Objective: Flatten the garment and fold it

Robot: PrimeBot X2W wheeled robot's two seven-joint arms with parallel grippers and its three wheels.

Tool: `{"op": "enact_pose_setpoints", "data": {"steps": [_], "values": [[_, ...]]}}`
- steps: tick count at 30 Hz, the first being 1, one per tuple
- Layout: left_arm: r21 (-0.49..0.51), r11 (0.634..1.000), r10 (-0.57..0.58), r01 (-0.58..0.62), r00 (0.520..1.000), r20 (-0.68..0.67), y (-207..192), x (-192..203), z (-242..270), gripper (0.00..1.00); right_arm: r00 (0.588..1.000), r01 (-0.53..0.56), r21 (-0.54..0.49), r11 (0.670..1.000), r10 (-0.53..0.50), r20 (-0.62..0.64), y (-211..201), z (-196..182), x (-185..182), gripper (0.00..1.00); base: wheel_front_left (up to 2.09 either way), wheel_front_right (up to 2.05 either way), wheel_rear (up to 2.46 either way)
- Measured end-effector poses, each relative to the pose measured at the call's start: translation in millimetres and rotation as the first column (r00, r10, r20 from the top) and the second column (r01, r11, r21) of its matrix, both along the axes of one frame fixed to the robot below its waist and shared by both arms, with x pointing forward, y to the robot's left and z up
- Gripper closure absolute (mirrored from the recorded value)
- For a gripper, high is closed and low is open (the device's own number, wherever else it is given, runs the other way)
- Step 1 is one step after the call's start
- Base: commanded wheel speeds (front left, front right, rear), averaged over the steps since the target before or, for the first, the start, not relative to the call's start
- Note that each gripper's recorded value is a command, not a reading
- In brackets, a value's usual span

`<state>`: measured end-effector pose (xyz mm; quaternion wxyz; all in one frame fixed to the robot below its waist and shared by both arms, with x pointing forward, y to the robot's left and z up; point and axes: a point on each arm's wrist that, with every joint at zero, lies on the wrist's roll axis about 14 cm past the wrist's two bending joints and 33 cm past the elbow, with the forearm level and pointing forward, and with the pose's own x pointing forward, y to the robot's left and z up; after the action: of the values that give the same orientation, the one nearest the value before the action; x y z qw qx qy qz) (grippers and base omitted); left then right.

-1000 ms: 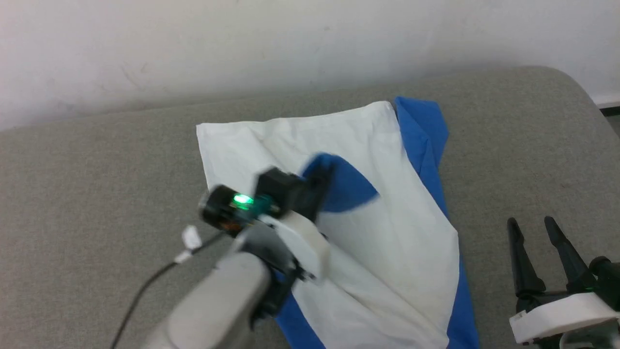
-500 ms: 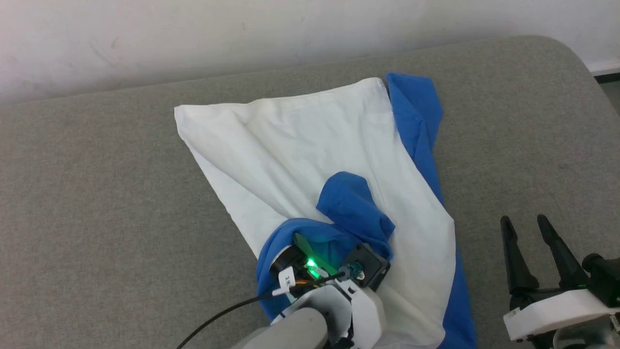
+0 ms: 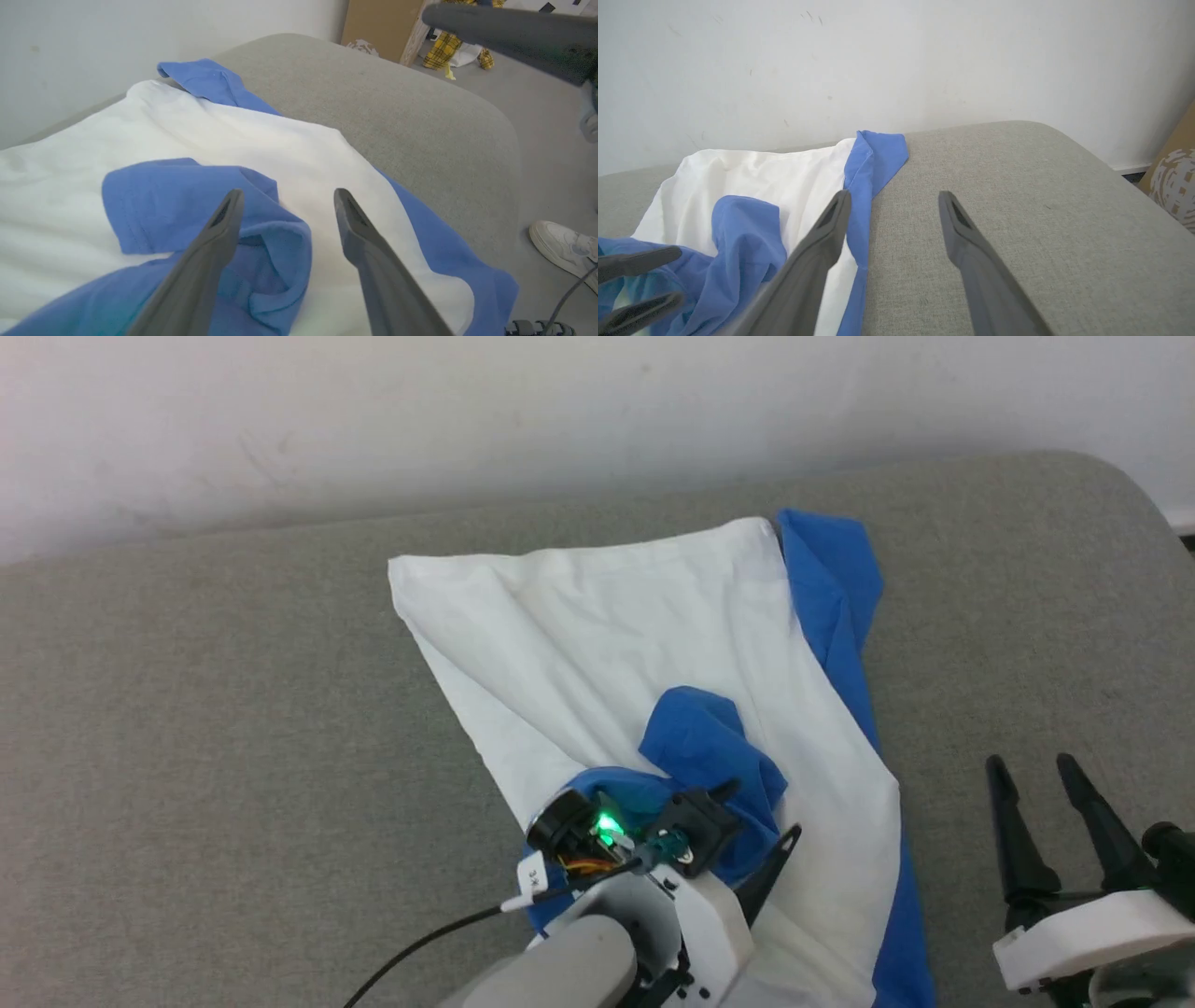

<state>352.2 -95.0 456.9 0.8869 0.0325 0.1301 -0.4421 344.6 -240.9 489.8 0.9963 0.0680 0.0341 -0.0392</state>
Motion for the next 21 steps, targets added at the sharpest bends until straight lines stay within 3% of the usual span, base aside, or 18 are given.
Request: {"op": "enact_pose_setpoints", "data": {"steps": [5, 9, 15, 21], "values": [[-0.142, 0.982, 0.139, -0.121, 0.983, 0.119, 23.9, 23.8, 54.7, 0.00, 0.999, -0.014, -0.017, 1.000, 0.015, 0.036, -0.8, 15.1, 0.6, 0.00, 0.00, 0.00, 0.00], [-0.214, 0.938, 0.316, -0.271, 0.924, 0.215, 80.4, 51.1, 86.9, 0.00, 0.998, -0.044, -0.019, 0.999, 0.045, 0.051, 7.3, 23.2, 2.3, 0.00, 0.00, 0.00, 0.00], [-0.281, 0.802, 0.594, -0.527, 0.749, 0.292, 191.8, 68.1, 106.2, 0.00, 0.994, -0.098, -0.025, 0.995, 0.100, 0.055, 22.3, 29.5, 9.4, 0.00, 0.00, 0.00, 0.00], [-0.289, 0.688, 0.725, -0.665, 0.612, 0.316, 261.0, 52.7, 104.7, 0.00, 0.991, -0.129, -0.050, 0.990, 0.128, -0.033, 26.1, 14.0, 16.8, 0.00, 0.00, 0.00, 0.00]]}}
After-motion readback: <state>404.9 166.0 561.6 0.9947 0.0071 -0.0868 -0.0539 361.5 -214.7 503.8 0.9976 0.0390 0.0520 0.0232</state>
